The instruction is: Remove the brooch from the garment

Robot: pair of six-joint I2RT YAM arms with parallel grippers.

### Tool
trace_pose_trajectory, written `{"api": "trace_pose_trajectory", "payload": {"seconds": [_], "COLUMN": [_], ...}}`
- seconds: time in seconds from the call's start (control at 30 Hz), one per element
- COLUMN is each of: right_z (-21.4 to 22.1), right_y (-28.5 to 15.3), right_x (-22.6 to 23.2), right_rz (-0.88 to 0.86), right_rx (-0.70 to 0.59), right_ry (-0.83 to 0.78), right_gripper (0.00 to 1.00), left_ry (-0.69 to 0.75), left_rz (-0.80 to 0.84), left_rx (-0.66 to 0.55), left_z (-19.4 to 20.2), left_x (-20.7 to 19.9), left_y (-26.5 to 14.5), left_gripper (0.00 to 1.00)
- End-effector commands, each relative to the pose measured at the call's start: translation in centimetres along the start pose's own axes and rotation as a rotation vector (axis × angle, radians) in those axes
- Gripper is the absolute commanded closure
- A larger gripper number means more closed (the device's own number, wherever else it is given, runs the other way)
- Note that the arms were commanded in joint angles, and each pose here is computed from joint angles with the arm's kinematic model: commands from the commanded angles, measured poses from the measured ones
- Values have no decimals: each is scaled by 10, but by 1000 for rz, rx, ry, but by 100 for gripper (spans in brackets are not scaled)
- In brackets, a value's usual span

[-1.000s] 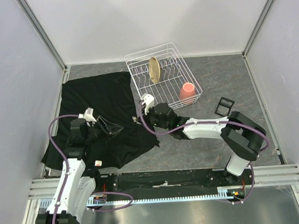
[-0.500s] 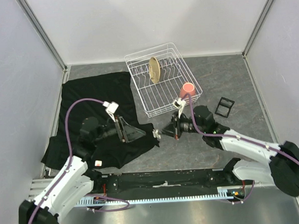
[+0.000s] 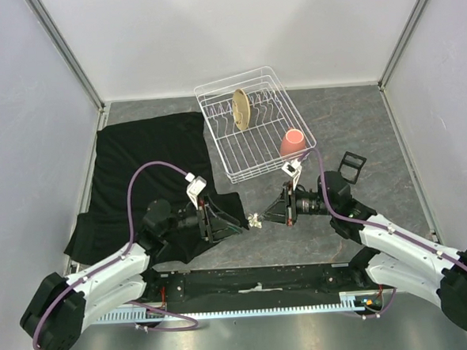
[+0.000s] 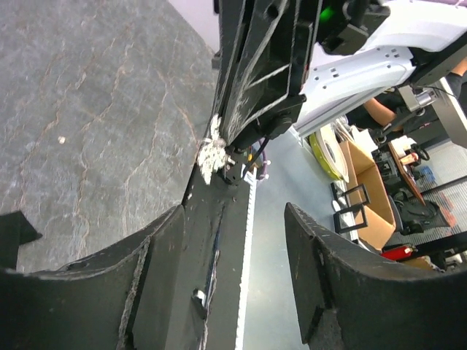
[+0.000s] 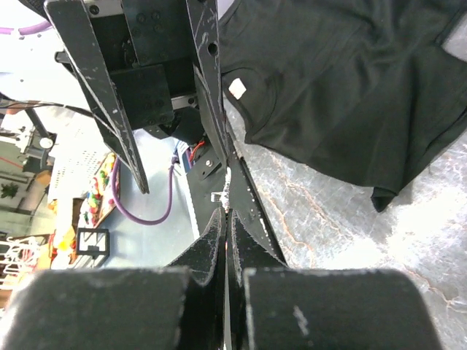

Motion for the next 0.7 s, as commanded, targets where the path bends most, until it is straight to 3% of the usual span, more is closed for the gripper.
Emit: {"api": "trace_pose_trajectory", "payload": {"seconds": [0.0, 0.23, 0.3, 0.67], "right_z": [-10, -6, -4, -7], "right_y": [-1, 0, 0, 3], "right_x": [9, 10, 10, 8], "right_rz": [-76, -122, -122, -117], "right_rx": [-58, -69, -76, -99], "right_ry": [-8, 31, 39, 37], "right_gripper": [100, 100, 100, 100], "left_ry": [100, 35, 39, -54], "left_rz": [119, 78, 133, 241], "left_rx": [-66, -117, -133, -75], "left_z": [-10, -9, -11, -5], "left_x": [-14, -2, -7, -7], "left_y": [6, 10, 10, 14], "left_gripper": [38, 43, 42, 50]}}
Point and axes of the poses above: each gripper's point midway between its finger pads, its own y axis out along the fingers, its own x axis along the line the jaws close on, z = x × y, the point moved 10 cm from there along -y, back along the fingers, and after that the axes turned 14 degrees about -y, right-handed, at the moved point
